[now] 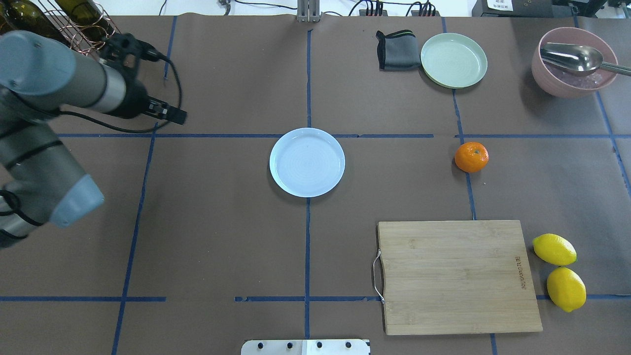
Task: Pick orange to plate
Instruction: 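Withdraw the left arm to rest while the right arm starts moving, then lower the right gripper over the orange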
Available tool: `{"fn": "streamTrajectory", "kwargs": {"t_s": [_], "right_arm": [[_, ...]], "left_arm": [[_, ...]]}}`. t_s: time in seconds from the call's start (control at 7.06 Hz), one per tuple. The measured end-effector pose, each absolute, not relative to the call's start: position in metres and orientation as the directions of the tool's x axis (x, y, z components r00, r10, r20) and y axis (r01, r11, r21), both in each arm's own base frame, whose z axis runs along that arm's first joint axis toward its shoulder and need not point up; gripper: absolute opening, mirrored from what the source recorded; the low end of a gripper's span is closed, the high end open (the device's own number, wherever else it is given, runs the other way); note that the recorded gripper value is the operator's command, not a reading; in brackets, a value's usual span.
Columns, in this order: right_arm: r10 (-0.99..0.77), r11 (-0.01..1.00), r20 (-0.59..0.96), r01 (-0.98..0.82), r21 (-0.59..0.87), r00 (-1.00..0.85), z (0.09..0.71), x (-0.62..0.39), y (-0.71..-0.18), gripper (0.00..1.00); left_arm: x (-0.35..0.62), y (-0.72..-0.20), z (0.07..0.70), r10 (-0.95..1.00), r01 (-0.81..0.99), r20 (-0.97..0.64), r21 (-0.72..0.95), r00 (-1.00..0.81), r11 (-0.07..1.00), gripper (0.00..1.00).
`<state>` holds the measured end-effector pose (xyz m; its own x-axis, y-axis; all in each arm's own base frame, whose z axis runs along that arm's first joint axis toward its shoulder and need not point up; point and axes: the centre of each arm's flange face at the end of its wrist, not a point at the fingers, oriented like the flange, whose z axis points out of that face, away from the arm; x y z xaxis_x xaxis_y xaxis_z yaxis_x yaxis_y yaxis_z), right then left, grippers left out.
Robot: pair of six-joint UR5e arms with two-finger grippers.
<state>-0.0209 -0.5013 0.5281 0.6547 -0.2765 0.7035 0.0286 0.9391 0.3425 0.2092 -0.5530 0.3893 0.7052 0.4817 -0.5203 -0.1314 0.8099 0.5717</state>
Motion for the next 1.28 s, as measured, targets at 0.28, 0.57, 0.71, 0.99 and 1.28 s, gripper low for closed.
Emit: {"fn": "streamTrajectory", "kwargs": {"t_s": [0.28, 0.57, 0.71, 0.99, 1.28], "right_arm": [[-0.324, 0.927, 0.698, 0.067, 0.369, 0.639, 0.511, -0.046, -0.506, 1.00], [-0.394, 0.896, 0.675, 0.099, 0.432, 0.624, 0.476, -0.074, -0.524, 1.00], [-0.428, 0.881, 0.664, 0.121, 0.457, 0.612, 0.460, -0.092, -0.531, 1.00], [-0.446, 0.880, 0.678, 0.147, 0.452, 0.585, 0.438, -0.138, -0.534, 1.00], [-0.360, 0.919, 0.699, 0.106, 0.379, 0.618, 0.408, -0.223, -0.530, 1.00]], "left_arm": [[0.093, -0.561, 0.482, 0.525, -0.234, -0.534, 0.519, 0.663, 0.822, 1.00], [0.016, -0.545, 0.564, 0.392, -0.204, -0.624, 0.353, 0.676, 0.913, 1.00], [-0.011, -0.523, 0.600, 0.309, -0.169, -0.651, 0.270, 0.693, 0.948, 1.00], [-0.040, -0.493, 0.633, 0.216, -0.118, -0.671, 0.189, 0.710, 0.975, 1.00], [-0.045, -0.486, 0.642, 0.195, -0.108, -0.675, 0.169, 0.711, 0.980, 1.00]]}}
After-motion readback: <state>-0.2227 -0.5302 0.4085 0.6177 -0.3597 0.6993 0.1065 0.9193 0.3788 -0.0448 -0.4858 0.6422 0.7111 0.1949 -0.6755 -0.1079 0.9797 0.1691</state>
